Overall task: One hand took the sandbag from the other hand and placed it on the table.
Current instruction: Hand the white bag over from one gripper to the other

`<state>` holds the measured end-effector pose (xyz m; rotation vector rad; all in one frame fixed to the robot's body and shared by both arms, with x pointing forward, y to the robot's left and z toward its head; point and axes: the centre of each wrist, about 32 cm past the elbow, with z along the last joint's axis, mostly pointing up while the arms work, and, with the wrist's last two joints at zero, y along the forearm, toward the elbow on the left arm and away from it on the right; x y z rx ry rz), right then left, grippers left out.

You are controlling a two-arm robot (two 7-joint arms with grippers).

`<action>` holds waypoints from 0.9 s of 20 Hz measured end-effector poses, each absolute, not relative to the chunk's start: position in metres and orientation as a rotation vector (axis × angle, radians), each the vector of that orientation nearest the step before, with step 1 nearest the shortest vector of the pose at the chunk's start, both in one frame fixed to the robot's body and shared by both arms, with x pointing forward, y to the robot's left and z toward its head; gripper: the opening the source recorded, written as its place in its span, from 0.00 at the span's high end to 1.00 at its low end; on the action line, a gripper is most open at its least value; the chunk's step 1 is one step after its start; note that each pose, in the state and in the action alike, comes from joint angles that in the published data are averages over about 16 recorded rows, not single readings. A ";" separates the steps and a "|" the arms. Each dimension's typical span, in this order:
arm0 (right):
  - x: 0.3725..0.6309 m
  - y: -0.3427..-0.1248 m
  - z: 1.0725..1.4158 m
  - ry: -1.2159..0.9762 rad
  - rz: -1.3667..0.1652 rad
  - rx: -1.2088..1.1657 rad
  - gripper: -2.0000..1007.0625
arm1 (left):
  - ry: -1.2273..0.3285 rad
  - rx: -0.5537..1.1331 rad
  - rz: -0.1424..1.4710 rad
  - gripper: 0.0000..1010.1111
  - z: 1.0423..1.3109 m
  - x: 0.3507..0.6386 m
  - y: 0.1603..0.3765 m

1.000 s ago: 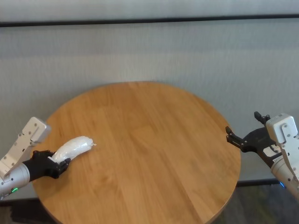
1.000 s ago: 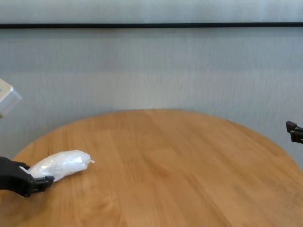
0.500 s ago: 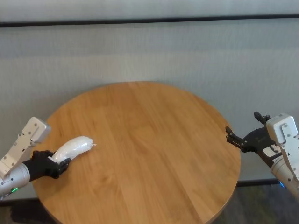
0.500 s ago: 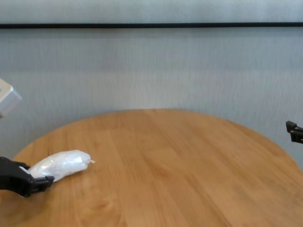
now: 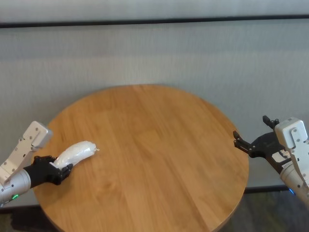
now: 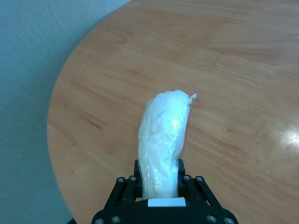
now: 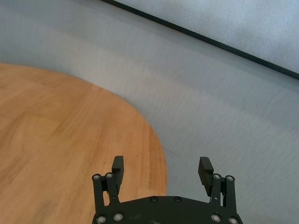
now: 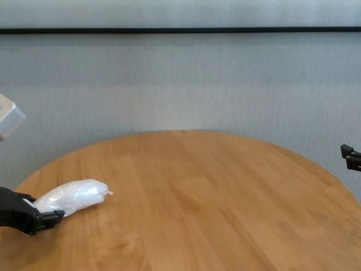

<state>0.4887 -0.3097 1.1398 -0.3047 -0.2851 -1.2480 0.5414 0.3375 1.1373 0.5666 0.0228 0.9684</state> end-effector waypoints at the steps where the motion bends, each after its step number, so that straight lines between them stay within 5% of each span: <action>1: 0.489 -0.310 1.140 -0.285 -1.248 -0.305 0.00 | 0.023 0.566 0.968 0.59 1.137 0.541 0.337; 18: 0.489 -0.310 1.140 -0.285 -1.248 -0.305 0.00 | -0.033 0.486 0.941 0.59 1.135 0.536 0.340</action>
